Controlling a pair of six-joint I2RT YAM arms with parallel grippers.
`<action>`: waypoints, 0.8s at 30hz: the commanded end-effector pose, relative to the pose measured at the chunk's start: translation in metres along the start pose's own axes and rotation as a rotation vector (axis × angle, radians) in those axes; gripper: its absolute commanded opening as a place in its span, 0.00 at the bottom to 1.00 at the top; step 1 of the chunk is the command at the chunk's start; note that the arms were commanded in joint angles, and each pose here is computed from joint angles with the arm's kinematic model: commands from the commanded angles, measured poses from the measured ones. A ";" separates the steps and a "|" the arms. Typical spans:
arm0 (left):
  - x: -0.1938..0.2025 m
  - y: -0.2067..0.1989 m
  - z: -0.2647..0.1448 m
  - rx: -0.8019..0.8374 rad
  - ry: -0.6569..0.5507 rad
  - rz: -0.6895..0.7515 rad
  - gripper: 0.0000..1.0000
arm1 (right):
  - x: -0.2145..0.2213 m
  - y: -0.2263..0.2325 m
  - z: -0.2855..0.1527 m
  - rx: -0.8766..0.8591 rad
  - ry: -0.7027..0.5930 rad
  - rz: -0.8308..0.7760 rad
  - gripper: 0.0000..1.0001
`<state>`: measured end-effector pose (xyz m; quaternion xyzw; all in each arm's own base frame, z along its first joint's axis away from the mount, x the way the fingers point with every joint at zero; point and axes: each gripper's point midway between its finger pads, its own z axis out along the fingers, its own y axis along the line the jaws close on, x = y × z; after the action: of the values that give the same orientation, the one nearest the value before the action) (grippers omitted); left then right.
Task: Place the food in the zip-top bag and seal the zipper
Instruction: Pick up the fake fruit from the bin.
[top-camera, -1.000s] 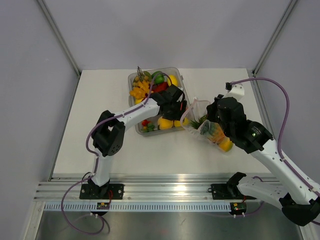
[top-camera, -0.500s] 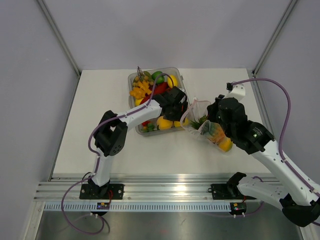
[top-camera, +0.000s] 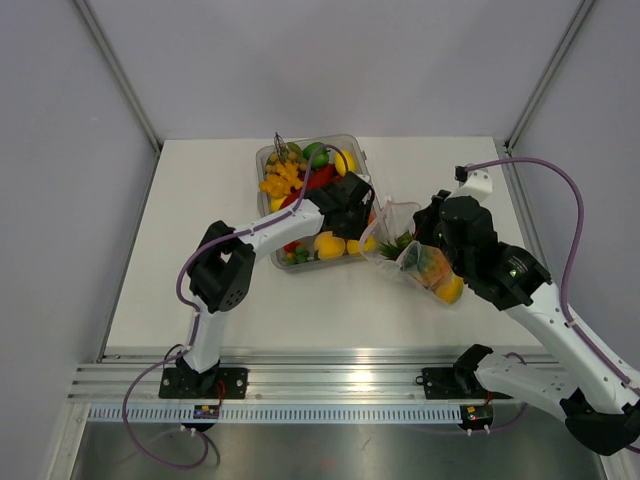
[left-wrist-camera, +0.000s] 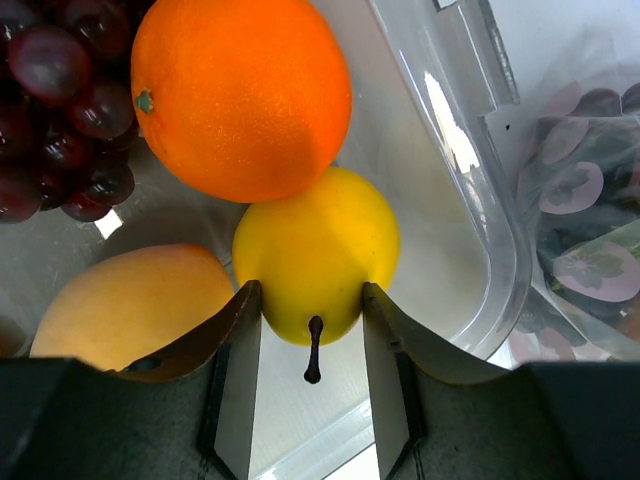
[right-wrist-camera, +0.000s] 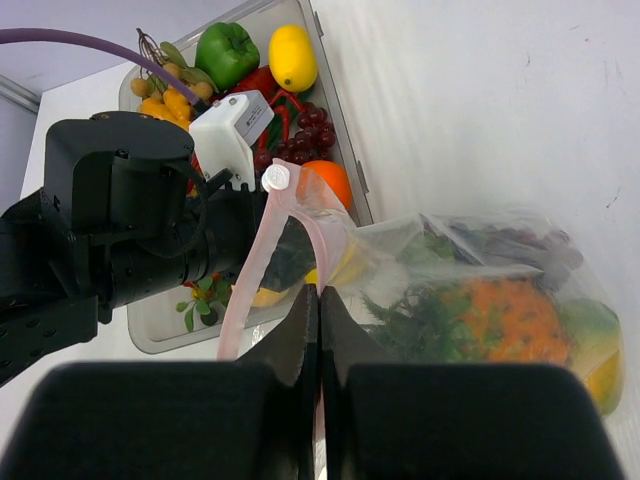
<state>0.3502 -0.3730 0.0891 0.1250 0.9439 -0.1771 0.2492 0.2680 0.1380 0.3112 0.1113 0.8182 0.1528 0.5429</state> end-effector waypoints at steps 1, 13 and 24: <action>-0.027 -0.008 -0.022 0.006 -0.095 0.008 0.11 | -0.028 0.013 -0.014 -0.060 -0.070 0.070 0.00; -0.080 0.014 -0.151 -0.069 -0.305 -0.043 0.00 | -0.023 0.010 -0.013 -0.054 -0.060 0.068 0.00; -0.092 -0.051 -0.246 0.308 -0.422 0.010 0.00 | -0.022 0.014 -0.009 -0.064 -0.056 0.074 0.00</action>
<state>0.3247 -0.3159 0.3197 0.0945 0.8653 -0.2651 0.4148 0.2628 0.1357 0.3122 0.1143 0.8185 0.1583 0.5403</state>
